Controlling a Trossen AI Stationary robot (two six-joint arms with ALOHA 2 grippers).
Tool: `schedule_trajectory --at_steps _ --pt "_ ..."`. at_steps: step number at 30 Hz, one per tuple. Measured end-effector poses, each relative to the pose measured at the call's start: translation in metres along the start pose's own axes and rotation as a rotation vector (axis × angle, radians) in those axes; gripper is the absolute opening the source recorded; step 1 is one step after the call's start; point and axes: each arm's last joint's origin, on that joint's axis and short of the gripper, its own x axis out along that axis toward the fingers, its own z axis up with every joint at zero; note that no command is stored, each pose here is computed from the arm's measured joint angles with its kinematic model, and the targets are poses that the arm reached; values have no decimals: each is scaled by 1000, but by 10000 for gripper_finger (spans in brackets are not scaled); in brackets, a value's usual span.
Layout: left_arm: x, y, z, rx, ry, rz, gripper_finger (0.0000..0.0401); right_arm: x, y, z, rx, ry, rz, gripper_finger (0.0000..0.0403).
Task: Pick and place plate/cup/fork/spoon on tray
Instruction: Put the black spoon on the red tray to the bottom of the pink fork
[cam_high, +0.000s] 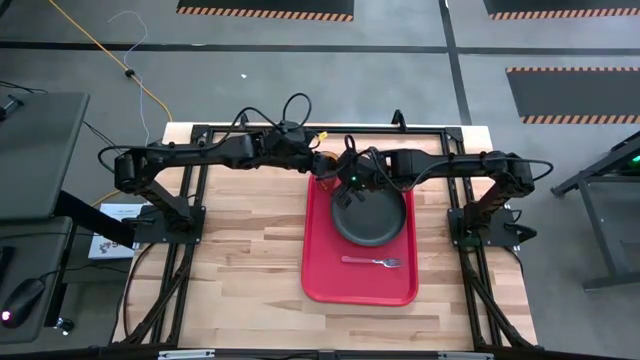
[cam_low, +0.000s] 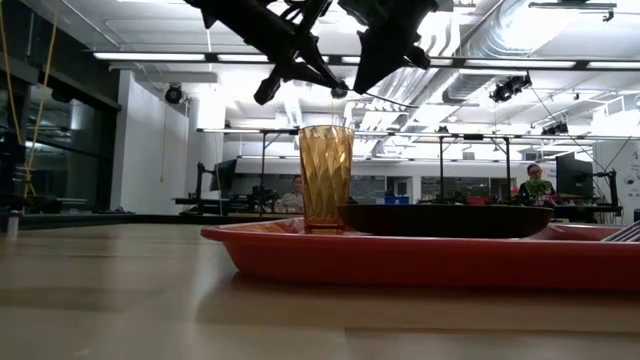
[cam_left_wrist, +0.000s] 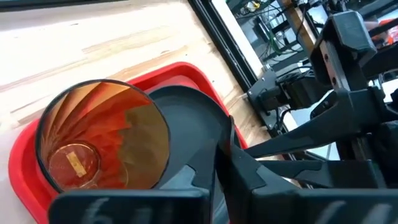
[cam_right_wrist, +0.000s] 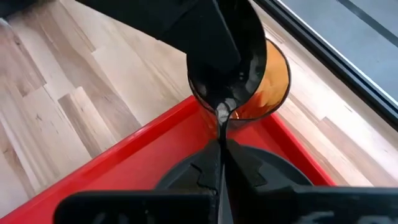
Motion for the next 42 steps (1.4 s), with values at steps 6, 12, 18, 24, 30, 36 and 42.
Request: schedule_trajectory --at_steps 6,12,18,24,30,36,42 --pt "0 2 1 35 9 2 4 -1 0 0 25 12 30 10" --pt "-4 9 7 57 37 -7 2 -15 -11 3 40 42 101 86" --pt "-29 5 11 233 86 -83 1 -48 -25 0 -5 28 116 189" --pt "-47 -7 2 402 126 -146 1 -67 -22 14 -72 -130 288 232" --pt "-44 -21 -15 466 120 -122 1 -61 -11 30 -77 -277 366 229" --pt "-44 -29 -23 542 95 -112 1 -46 -4 29 -113 -243 380 205" --pt "-44 -35 -28 652 54 -92 0 -36 -1 28 -142 -217 379 155"
